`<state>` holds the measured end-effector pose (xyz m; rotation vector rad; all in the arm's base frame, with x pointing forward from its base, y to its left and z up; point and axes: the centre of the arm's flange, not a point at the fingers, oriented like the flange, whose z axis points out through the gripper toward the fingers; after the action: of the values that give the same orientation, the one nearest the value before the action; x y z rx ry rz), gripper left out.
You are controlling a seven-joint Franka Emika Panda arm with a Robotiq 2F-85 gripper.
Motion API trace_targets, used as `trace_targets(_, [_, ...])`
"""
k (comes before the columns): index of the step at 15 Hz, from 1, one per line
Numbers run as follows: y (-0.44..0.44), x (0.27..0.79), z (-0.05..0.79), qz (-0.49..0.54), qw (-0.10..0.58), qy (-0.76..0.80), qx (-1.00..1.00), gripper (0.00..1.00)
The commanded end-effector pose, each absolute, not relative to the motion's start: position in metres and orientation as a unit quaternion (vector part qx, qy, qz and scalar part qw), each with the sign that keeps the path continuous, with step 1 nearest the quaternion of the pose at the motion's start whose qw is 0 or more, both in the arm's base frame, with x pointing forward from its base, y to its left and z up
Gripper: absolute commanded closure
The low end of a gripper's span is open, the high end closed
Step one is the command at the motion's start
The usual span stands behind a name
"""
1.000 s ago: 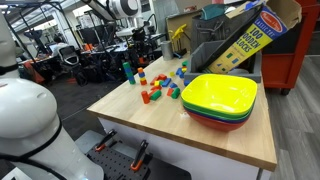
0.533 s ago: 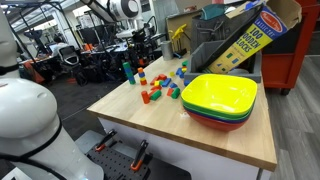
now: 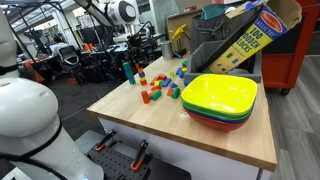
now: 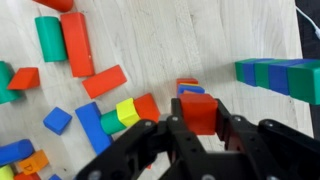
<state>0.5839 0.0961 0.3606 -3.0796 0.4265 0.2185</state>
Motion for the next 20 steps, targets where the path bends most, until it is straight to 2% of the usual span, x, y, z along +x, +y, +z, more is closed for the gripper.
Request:
trace_targets(1, [0.1, 0.569, 0.365, 0.08, 0.021, 0.155, -0.984, 0.92])
trace_targets(20, [0.096, 0.58, 0.365, 0.075, 0.033, 0.186, -0.979, 0.92])
